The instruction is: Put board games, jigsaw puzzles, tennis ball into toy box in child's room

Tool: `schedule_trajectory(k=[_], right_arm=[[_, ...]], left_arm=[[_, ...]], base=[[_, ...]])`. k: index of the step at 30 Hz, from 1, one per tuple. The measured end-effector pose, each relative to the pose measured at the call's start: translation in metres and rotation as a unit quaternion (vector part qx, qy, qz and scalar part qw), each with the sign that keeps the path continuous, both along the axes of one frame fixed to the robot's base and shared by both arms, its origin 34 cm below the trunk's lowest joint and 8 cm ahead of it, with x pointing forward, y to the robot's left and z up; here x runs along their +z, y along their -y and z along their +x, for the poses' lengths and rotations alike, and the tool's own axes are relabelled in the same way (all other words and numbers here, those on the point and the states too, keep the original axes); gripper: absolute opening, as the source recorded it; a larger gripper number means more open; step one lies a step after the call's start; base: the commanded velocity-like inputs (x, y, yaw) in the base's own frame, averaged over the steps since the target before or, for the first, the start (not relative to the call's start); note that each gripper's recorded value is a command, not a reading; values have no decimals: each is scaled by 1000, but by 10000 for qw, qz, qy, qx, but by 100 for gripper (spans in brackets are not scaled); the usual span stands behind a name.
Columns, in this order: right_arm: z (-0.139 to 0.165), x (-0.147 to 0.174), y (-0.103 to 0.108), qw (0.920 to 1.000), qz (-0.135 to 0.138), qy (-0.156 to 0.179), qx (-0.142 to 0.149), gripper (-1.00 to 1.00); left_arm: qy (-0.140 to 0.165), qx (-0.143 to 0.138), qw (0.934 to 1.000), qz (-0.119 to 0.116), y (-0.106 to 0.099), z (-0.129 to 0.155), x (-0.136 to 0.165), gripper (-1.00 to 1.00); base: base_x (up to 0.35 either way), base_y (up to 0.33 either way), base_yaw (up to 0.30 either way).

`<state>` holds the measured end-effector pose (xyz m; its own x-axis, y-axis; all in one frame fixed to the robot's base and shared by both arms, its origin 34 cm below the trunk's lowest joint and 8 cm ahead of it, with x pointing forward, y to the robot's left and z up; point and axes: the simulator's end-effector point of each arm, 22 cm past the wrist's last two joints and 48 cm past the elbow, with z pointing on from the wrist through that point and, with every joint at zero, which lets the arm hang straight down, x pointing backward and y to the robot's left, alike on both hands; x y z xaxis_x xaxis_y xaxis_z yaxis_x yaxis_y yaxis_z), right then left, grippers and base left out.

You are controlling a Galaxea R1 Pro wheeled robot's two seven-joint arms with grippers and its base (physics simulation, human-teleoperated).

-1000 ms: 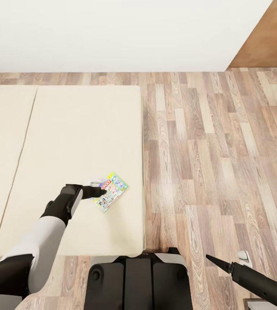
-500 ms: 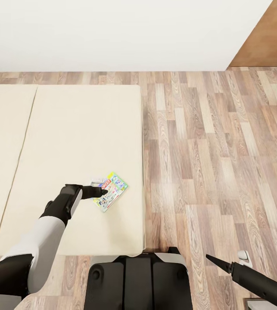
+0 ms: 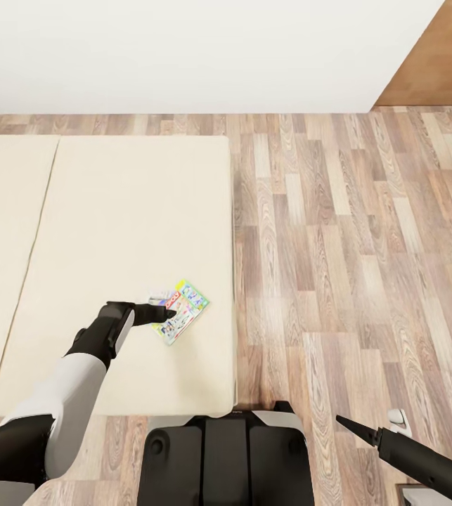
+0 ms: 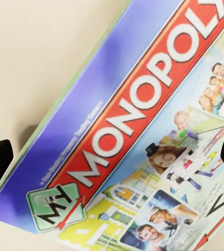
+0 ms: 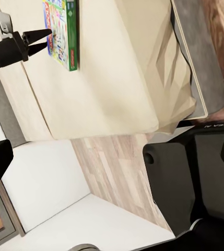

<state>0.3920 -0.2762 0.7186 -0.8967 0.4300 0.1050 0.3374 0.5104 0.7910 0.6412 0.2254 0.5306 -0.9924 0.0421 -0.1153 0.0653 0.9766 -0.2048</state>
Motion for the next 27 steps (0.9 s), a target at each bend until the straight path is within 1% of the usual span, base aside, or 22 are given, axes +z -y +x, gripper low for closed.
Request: schedule_trajectory(k=[13,21,27], right_arm=[[0,0,0,10000,0,-5,-1,100],[-1,-1,0,10000,-1,-14,-2,100],[-1,-1,1,10000,-3,-16,-1,100]], left_arm=[[24,-16,10000,-2,0,0,-1,100],[97,-30,9999,-11,1,3,0,100],[111,-43,9999,-17,2,4,0,100]], base=[[0,0,0],[0,-1,0],[0,-157,0]])
